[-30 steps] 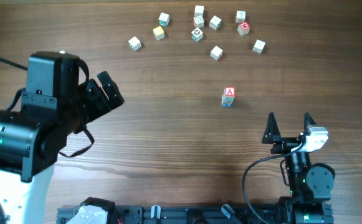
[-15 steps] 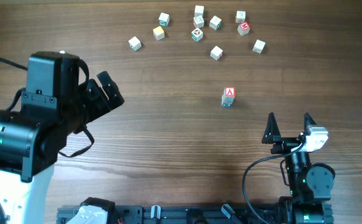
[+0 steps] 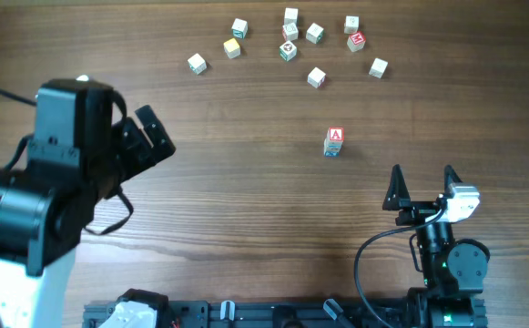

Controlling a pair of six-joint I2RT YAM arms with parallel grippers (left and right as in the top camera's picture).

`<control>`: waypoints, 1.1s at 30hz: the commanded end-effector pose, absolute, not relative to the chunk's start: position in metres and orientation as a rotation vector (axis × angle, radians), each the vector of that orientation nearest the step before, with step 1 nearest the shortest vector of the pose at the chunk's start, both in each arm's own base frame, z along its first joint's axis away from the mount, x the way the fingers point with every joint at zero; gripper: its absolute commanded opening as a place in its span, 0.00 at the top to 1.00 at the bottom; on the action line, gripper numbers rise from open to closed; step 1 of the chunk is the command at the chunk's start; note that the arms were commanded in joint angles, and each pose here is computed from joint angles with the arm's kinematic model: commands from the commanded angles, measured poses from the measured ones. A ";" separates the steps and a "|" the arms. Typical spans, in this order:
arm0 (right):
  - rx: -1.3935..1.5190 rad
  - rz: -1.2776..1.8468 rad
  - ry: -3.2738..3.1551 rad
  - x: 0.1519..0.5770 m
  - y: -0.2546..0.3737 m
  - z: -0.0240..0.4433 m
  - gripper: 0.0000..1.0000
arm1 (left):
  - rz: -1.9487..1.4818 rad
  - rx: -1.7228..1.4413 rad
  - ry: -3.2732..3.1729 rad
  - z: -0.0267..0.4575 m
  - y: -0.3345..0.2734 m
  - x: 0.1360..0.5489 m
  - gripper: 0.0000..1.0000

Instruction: Form a tower

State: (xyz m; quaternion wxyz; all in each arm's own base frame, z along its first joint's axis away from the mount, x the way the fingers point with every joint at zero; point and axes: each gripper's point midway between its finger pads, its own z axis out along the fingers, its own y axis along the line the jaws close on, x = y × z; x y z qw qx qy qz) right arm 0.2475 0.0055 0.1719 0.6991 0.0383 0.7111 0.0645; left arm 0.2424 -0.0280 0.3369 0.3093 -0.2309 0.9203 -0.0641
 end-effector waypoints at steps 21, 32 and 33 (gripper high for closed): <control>0.085 0.163 1.568 0.247 0.007 0.176 0.00 | -0.398 -0.646 1.856 0.226 0.005 0.185 0.00; 0.085 0.163 1.569 0.247 0.007 0.175 0.00 | -0.403 -0.619 1.643 0.151 0.014 0.238 0.00; 0.085 0.163 1.569 0.247 0.007 0.175 0.00 | -0.382 -0.635 1.633 0.152 0.018 0.237 0.00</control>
